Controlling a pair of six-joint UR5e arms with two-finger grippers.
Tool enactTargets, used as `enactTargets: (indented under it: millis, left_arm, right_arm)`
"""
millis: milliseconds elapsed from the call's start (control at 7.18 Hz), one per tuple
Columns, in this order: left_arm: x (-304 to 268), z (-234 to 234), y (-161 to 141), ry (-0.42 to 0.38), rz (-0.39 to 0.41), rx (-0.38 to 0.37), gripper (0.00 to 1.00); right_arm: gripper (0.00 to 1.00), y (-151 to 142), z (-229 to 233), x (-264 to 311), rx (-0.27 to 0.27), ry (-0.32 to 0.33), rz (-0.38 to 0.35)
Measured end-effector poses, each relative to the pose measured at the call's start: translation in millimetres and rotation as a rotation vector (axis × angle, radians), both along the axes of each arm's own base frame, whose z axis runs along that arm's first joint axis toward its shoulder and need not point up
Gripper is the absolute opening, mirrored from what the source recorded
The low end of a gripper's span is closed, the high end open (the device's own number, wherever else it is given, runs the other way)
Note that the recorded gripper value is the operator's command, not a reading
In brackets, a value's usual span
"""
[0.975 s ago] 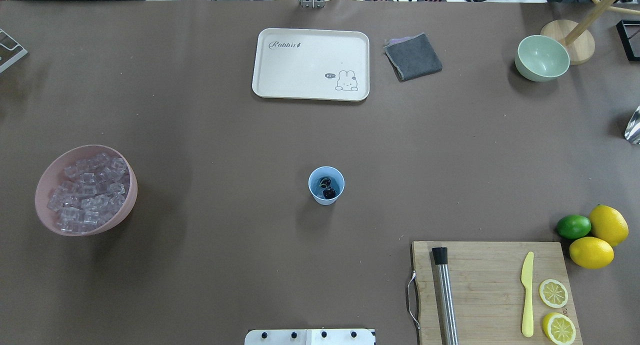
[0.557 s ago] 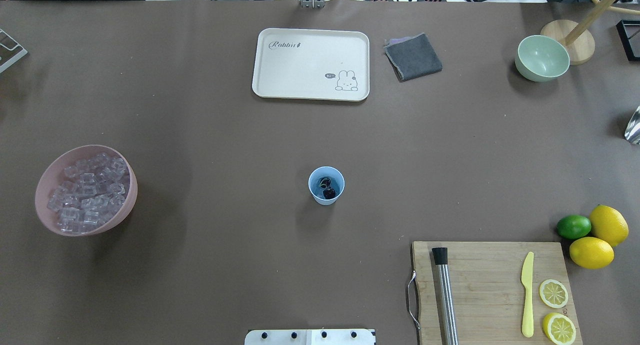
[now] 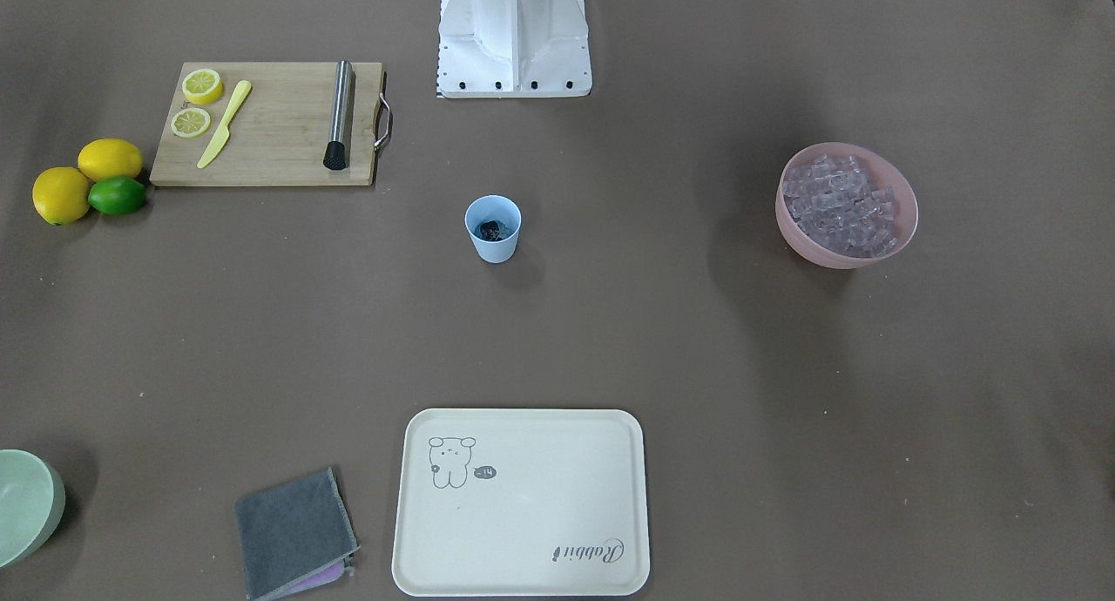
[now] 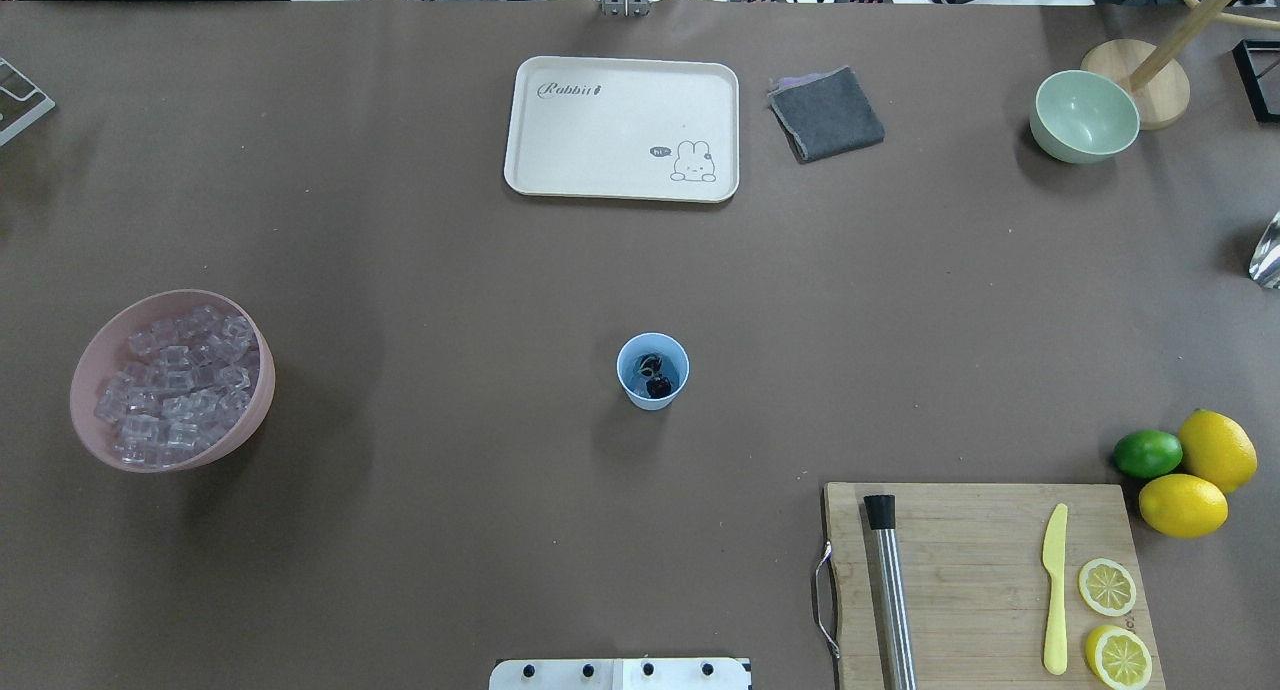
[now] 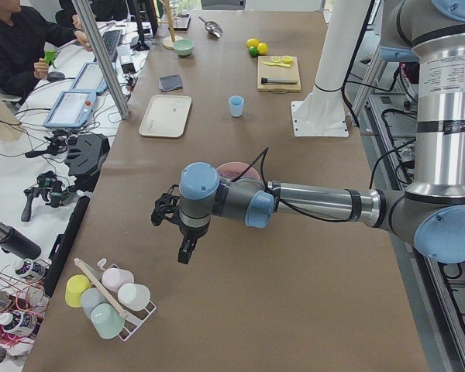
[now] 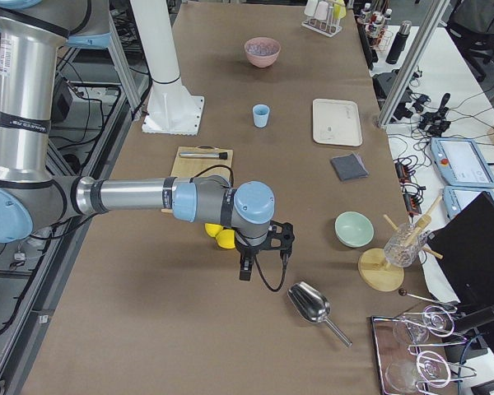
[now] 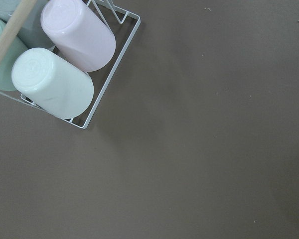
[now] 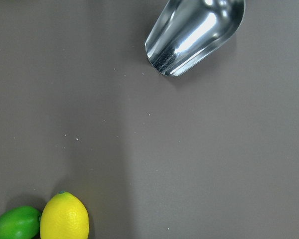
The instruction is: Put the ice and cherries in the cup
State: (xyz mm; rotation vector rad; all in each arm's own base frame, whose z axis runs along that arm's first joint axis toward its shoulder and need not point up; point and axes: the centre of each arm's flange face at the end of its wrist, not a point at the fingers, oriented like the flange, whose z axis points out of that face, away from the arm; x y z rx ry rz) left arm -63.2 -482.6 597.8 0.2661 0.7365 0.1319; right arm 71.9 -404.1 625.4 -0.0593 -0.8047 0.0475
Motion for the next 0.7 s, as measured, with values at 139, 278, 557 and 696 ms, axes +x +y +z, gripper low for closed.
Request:
enactTargets:
  millis: [139,278,557,696]
  left_arm:
    - [0.0,-0.5,-0.6,0.000,0.000,0.002,0.98]
    - [0.0,-0.8,-1.1,0.000,0.000,0.002,0.98]
    - [0.0,-1.0,-1.6,0.000,0.000,0.003,0.98]
    - [-0.3,-0.4,-1.8,-0.004,-0.001,0.003,0.98]
  right_arm:
    - [1.00,0.2,0.1,-0.1,0.000,-0.001,0.000]
    - [1.00,0.3,0.2,-0.1,0.000,-0.002,0.000]
    - [1.00,0.7,0.6,-0.1,-0.001,-0.002,0.000]
    - [1.00,1.0,1.0,-0.1,-0.002,-0.001,0.000]
